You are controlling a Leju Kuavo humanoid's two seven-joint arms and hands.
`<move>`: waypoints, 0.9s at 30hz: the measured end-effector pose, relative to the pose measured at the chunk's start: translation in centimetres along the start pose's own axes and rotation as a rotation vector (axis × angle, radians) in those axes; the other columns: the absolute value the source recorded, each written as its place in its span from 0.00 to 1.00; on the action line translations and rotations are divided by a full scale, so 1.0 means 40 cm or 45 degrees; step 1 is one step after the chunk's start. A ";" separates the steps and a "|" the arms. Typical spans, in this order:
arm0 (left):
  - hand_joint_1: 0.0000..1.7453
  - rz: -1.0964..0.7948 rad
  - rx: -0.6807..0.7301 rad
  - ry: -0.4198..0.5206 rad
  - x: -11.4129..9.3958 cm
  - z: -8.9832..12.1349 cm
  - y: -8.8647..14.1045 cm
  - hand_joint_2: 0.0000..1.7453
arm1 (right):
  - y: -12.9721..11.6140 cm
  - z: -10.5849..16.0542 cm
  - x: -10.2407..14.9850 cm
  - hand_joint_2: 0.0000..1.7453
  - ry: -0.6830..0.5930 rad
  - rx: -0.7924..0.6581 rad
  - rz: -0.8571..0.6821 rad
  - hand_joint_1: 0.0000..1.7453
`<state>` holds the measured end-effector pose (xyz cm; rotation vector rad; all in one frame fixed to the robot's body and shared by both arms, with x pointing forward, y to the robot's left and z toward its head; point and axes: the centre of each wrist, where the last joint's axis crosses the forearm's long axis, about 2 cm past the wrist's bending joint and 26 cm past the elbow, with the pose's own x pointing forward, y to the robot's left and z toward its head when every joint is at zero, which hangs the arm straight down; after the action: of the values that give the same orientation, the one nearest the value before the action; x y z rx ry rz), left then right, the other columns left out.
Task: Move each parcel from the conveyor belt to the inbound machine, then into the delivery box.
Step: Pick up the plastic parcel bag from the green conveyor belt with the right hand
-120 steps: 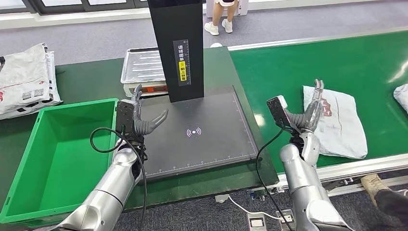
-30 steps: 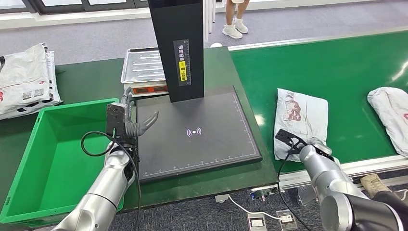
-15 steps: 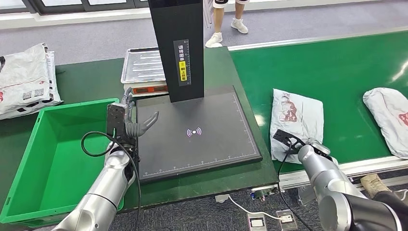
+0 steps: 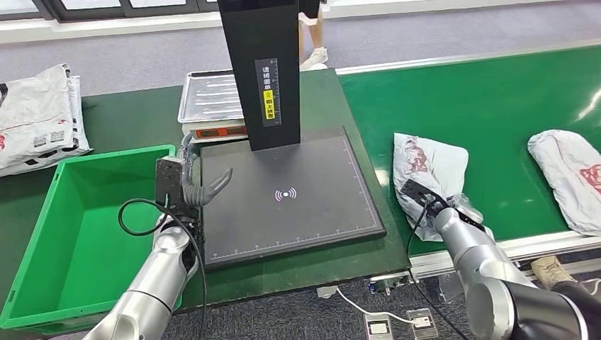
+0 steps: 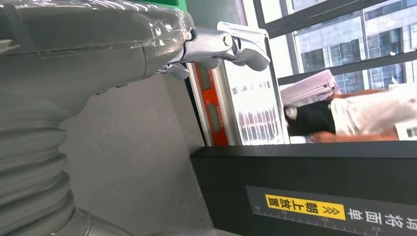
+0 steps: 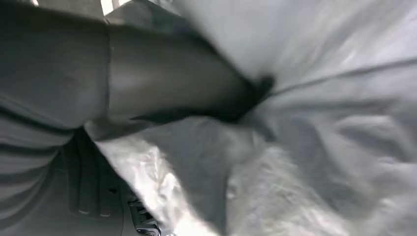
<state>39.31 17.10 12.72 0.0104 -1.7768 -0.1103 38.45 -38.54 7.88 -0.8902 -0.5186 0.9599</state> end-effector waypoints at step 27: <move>0.00 -0.103 0.085 -0.057 0.000 -0.002 0.029 1.00 | -0.208 0.060 0.002 1.00 -0.488 -1.316 -0.595 1.00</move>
<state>39.46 18.25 12.82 0.1289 -1.8249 -0.1099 40.72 -39.79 16.16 -1.4042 -1.5563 0.3769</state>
